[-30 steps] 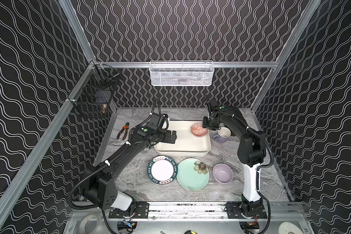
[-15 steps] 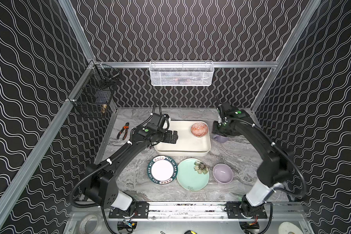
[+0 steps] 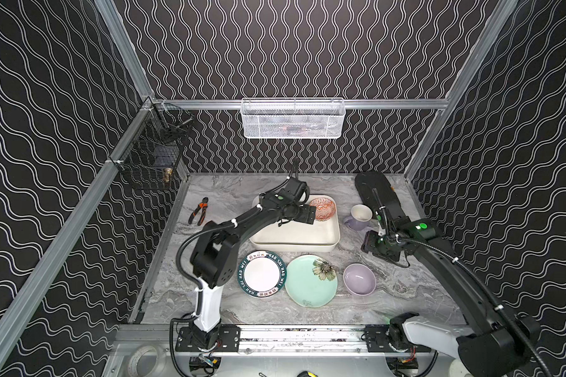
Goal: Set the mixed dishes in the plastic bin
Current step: 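Reach the left gripper to the binned bowl while the right nears the lilac bowl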
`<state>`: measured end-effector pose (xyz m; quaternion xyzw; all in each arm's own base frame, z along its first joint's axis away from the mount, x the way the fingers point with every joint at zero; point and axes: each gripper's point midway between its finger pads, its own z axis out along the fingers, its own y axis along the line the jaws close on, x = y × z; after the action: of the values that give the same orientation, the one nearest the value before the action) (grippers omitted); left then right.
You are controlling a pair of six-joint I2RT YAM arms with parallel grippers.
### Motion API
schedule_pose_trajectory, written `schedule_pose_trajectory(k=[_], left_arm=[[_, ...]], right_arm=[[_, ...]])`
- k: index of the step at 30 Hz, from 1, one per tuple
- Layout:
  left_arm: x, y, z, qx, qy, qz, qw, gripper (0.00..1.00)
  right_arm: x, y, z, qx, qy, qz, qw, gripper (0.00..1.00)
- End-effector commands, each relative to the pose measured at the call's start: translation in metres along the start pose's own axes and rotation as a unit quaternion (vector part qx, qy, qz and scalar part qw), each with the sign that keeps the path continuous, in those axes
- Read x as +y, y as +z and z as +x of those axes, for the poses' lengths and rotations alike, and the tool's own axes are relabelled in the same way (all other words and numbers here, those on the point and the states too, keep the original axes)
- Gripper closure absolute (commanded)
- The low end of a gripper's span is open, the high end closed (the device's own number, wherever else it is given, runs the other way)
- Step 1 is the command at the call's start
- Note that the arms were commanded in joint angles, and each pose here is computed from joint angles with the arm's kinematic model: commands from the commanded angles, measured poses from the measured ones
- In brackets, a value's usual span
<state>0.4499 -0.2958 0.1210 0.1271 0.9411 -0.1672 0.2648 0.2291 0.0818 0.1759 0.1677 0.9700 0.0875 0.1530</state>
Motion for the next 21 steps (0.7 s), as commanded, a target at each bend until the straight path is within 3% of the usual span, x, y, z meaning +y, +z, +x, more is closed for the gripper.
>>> schedule_pose_trajectory(k=[1,9,21], left_arm=[[0.011,0.019,-0.005,0.005,-0.017,-0.034,0.999,0.14],[0.014,0.050,-0.013,0.003,-0.027,-0.049,0.998,0.23],[0.016,0.076,-0.014,0.008,-0.041,-0.059,0.997,0.52]], right_arm=[[-0.008,-0.006,0.009,0.002,0.023,0.004,1.000,0.38],[-0.015,-0.009,0.016,-0.001,0.024,0.006,1.000,0.37],[-0.022,-0.007,0.018,0.003,0.015,0.025,1.000,0.37]])
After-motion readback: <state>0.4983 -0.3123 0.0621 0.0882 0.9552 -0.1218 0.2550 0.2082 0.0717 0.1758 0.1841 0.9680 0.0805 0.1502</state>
